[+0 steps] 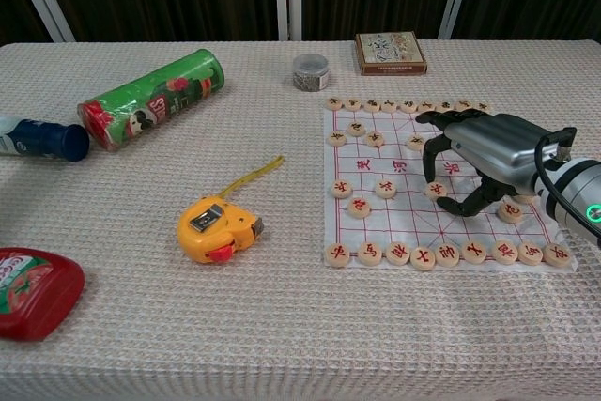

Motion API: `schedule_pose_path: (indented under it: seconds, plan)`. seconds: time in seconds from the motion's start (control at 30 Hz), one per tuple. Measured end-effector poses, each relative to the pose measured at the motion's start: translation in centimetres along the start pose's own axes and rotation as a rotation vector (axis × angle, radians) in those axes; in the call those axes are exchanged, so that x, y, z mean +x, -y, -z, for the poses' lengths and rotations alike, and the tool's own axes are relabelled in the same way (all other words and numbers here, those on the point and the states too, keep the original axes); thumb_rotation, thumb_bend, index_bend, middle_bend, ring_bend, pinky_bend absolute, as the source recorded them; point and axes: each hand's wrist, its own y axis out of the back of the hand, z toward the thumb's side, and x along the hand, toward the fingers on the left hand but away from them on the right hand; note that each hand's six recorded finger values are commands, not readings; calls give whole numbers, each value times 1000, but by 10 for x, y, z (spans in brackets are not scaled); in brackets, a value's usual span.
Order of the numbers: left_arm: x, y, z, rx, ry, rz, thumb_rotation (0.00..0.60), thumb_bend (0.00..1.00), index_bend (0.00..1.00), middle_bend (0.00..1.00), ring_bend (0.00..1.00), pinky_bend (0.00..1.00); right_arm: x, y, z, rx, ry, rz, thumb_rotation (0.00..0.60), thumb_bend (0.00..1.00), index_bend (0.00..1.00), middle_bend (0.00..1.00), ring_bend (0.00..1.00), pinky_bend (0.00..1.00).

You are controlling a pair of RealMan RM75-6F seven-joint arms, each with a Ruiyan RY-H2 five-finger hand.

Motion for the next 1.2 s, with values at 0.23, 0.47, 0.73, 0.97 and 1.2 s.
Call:
schedule_pose_path:
  seconds: [0.23,0.47,0.73,0.97,1.2]
  plan:
    - [-1,0,1,-5,0,4,183,21,214,178,166,285,-3,-4,2,9,4,20,600,327,559,50,0,0]
    - [-3,-4,3,-2,-5,3,181,21,214,178,166,285,-12,-4,6,8,24,25,600,327,561,50,0,0]
    - [-3,-5,6,-17,-12,12,181,23,214,177,166,285,-17,-5,5,-4,26,29,600,327,567,50,0,0]
    - [-2,-3,8,-18,-12,17,182,23,214,178,166,285,-18,-5,6,1,27,28,600,326,461,42,0,0]
    - [-3,-4,7,-19,-9,16,181,23,214,178,166,285,-17,-6,5,-4,12,28,600,295,224,26,0,0]
